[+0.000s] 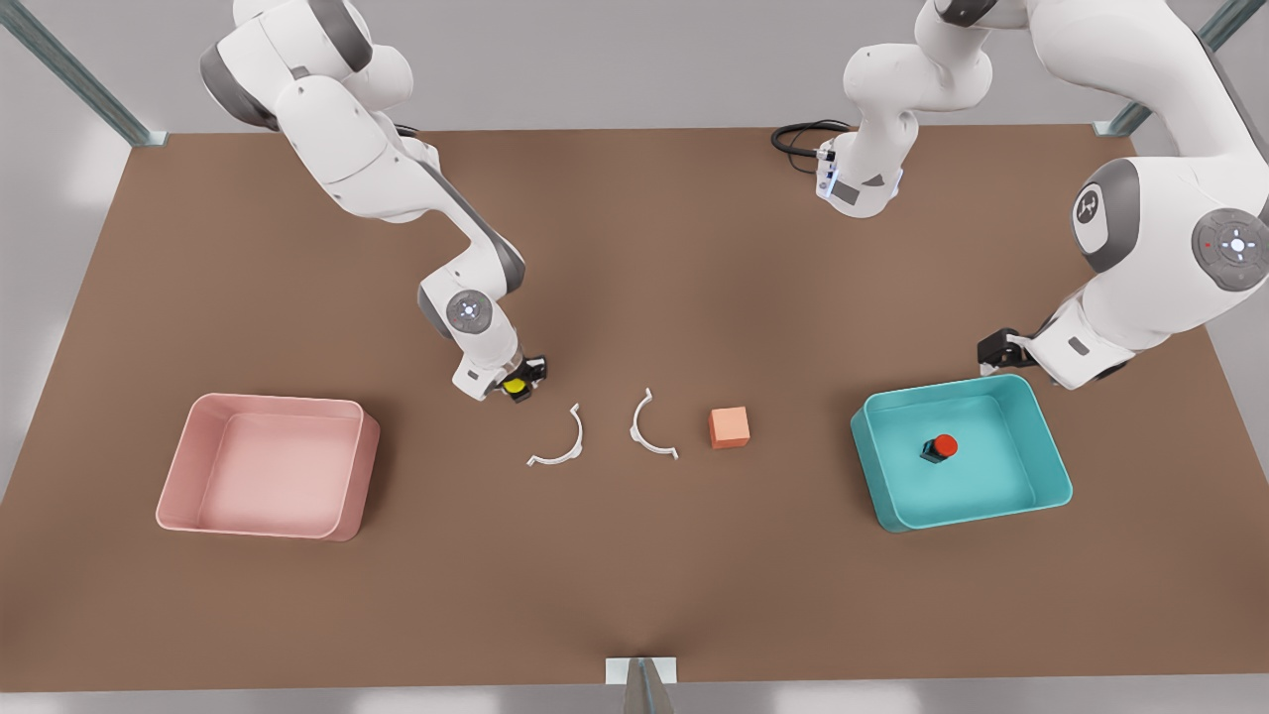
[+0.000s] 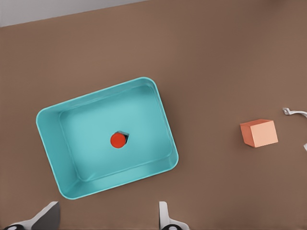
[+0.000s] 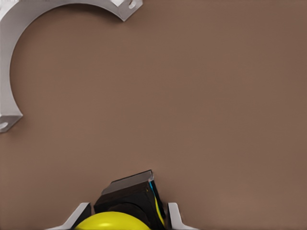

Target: Place the red button in the blue storage box with the left arm, and place the yellow button in the pink storage box with the right arm

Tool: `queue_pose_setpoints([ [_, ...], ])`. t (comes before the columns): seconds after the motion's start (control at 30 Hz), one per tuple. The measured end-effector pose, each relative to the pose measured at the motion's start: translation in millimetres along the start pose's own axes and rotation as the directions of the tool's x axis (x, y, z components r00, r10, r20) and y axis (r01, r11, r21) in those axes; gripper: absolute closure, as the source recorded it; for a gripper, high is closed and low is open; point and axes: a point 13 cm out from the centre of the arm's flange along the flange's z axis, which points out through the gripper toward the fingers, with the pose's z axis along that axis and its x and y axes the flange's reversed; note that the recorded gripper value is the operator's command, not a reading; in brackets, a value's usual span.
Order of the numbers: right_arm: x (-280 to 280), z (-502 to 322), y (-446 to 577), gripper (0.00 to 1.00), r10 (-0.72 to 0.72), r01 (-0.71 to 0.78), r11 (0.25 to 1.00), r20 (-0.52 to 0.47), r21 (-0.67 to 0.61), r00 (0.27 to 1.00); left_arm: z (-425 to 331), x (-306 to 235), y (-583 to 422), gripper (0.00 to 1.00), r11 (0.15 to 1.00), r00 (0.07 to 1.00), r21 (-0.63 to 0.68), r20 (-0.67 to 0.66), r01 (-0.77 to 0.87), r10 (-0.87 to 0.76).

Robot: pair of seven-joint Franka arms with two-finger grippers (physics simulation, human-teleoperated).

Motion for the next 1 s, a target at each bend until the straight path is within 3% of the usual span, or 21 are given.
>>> queue_pose_setpoints([
  [0.1,-1.1,-0.2,0.5,0.49,0.002,-0.002,1.000,0.004,-0.003,1.000,0.5,1.5,-0.2,0.00,1.000,1.000,0.000,-0.006,0.016,-0.016],
  [0.27,-11.9,-10.2,1.0,0.49,0.003,-0.003,1.000,0.030,-0.010,1.000,1.1,3.0,-0.2,0.00,0.999,0.999,0.001,-0.012,0.038,-0.038],
  [0.5,-77.4,-98.7,-21.2,0.49,0.048,-0.046,0.999,0.176,-0.012,0.983,1.4,3.8,-0.4,0.00,0.998,0.998,0.001,-0.016,0.060,-0.060],
  [0.77,-93.0,-137.4,-183.8,0.48,0.219,-0.229,0.972,0.162,0.047,0.962,1.5,4.3,-0.4,0.00,0.997,0.997,0.000,-0.018,0.077,-0.077],
  [1.0,-87.4,-127.3,-320.9,0.48,0.293,-0.302,0.951,0.122,0.060,0.948,0.8,4.7,-0.6,0.00,0.996,0.996,0.001,-0.018,0.087,-0.086],
])
